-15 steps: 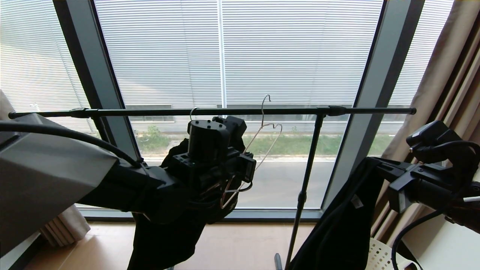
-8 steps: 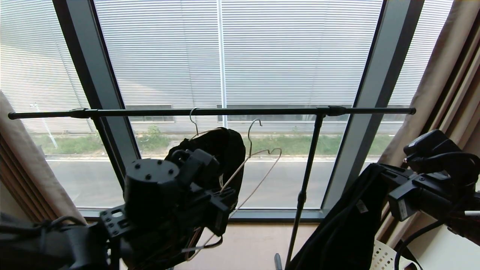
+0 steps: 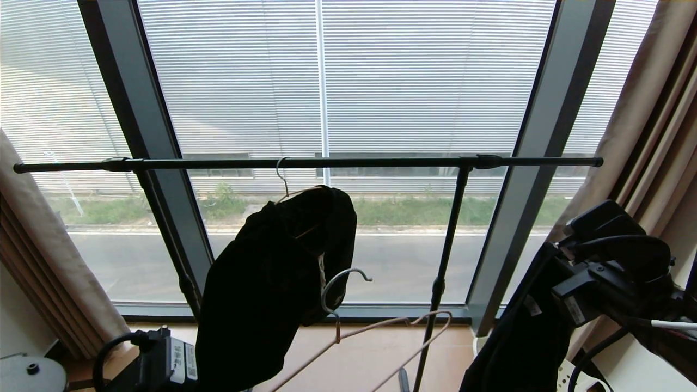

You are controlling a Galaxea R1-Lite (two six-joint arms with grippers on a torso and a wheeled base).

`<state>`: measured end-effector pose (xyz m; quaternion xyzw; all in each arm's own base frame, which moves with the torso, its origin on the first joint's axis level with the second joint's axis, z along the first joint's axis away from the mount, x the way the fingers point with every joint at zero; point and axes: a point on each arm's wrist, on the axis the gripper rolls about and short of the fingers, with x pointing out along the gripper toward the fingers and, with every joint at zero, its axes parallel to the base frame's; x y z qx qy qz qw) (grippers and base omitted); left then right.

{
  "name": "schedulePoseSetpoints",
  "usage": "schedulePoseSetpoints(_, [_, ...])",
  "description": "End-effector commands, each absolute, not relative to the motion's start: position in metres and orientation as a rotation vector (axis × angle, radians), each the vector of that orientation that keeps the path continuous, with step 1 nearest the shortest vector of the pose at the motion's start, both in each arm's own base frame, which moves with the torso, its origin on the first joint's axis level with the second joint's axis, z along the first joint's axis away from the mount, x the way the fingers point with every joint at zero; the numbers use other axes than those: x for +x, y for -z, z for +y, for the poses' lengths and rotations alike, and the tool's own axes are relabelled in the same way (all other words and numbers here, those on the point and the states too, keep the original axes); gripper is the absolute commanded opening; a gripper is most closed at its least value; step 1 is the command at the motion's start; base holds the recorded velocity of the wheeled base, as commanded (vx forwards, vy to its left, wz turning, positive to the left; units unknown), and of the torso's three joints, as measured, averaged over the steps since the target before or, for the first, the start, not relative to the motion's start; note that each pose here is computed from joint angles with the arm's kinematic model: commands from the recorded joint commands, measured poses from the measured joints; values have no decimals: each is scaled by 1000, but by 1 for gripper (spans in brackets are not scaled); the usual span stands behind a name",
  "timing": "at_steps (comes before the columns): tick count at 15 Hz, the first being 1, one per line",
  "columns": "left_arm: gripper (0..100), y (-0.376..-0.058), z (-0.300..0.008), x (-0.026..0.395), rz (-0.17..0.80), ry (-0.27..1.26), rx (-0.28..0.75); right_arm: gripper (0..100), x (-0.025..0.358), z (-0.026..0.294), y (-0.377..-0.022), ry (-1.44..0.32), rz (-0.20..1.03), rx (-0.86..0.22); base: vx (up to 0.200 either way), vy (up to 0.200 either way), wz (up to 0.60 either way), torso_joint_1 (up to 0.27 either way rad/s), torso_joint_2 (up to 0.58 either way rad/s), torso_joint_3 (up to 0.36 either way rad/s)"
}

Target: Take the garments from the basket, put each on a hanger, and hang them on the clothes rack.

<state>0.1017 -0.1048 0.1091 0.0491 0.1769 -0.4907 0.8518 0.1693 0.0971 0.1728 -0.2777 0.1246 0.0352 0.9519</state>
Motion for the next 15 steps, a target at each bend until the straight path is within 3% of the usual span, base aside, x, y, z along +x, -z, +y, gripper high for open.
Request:
schedulePoseSetpoints(1, [0,-110,-100,92,352,1068,101,0,175,101,-165,-64,286,-587,0,0,0,0,0,0])
schedulePoseSetpoints(6, [0,-113,-109,89,334,1129,107,0,187,113,-165,-62,277,-585,0,0,0,0,0,0])
schedulePoseSetpoints(15, [0,-113,-143,121,270,1123,81,0,192,132,-160,-103,280,-577,0,0,0,0,0,0])
